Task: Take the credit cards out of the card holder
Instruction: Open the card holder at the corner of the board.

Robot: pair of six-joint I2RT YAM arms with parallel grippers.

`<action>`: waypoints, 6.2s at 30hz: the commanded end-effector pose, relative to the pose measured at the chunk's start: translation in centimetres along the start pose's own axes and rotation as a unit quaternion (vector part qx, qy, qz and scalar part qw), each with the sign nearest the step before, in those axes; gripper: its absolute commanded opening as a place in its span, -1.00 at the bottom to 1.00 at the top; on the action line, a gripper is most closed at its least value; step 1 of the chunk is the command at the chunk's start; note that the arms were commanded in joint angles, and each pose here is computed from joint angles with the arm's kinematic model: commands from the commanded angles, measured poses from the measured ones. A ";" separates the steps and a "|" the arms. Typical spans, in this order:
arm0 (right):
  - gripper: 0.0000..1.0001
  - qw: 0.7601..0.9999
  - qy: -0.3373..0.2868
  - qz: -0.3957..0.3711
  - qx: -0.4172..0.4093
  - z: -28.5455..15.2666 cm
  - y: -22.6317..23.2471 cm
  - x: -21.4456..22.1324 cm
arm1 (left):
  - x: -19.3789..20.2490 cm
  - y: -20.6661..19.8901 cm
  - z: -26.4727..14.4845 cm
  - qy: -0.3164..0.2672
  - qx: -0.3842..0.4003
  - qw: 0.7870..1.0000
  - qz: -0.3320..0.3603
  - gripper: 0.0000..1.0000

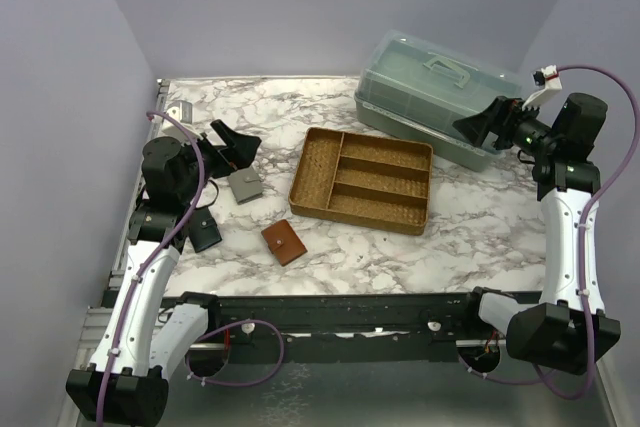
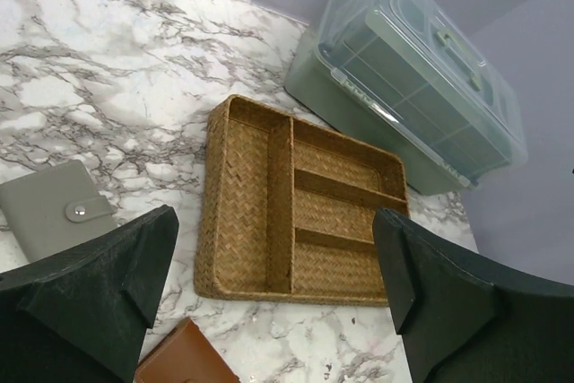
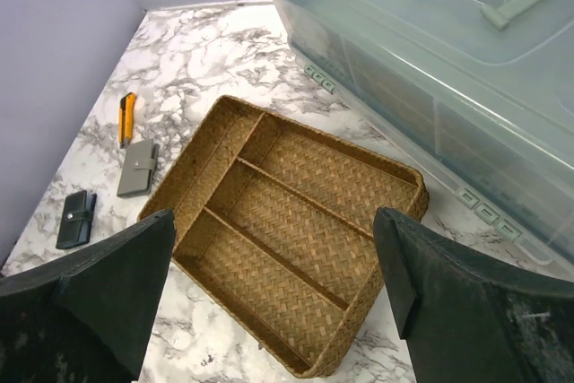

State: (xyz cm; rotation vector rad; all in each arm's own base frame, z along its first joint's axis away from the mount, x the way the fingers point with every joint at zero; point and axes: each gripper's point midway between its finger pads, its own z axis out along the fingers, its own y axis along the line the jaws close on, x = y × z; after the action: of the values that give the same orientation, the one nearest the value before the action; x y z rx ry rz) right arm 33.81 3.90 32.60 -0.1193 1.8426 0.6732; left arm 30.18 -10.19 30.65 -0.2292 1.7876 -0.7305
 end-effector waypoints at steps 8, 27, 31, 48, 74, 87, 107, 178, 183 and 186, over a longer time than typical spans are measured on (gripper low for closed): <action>1.00 1.000 -0.019 -0.011 -0.002 -0.8 0.8 -1.2 | 0.7 -2.1 -0.7 0.026 0.048 0.998 -0.029 0.98; 1.00 0.928 0.032 -0.167 -0.332 -2.8 6.9 10.8 | 14.2 1.1 -0.4 0.201 -0.160 0.966 0.029 0.98; 1.00 0.927 0.032 -0.160 -0.338 -2.6 6.6 11.9 | 16.5 3.2 -0.9 0.218 -0.195 0.956 0.016 0.97; 1.00 0.936 0.060 -0.128 -0.323 -1.7 5.3 13.6 | 23.2 8.9 -3.2 0.234 -0.414 0.873 -0.111 0.79; 1.00 0.939 0.068 -0.120 -0.315 -1.4 4.9 13.9 | 27.0 10.1 -1.8 0.310 -0.472 0.825 0.027 0.17; 1.00 0.938 0.067 -0.117 -0.319 -1.5 5.1 13.9 | 27.1 9.5 -4.1 0.334 -0.453 0.827 0.003 -0.10; 1.00 0.937 0.064 -0.120 -0.320 -1.6 5.3 13.8 | 28.5 9.4 -5.2 0.364 -0.454 0.813 -0.017 0.08; 1.00 0.771 0.301 -0.174 -0.533 4.1 22.7 30.9 | 26.5 0.0 -7.7 0.396 -0.074 0.914 -0.050 -1.00; 0.94 0.767 0.313 -0.186 -0.529 4.8 22.8 32.0 | 28.9 0.9 -10.3 0.433 -0.123 0.880 -0.150 -1.00; 0.94 0.758 0.321 -0.202 -0.530 4.8 23.3 33.0 | 29.4 1.6 -11.1 0.438 -0.146 0.870 -0.172 -1.00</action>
State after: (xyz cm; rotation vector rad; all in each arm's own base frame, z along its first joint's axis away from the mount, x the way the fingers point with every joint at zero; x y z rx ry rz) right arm 16.09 32.35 12.21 -1.5646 1.7073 1.4641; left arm 12.29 -20.17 8.96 -0.2642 2.6876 -0.8687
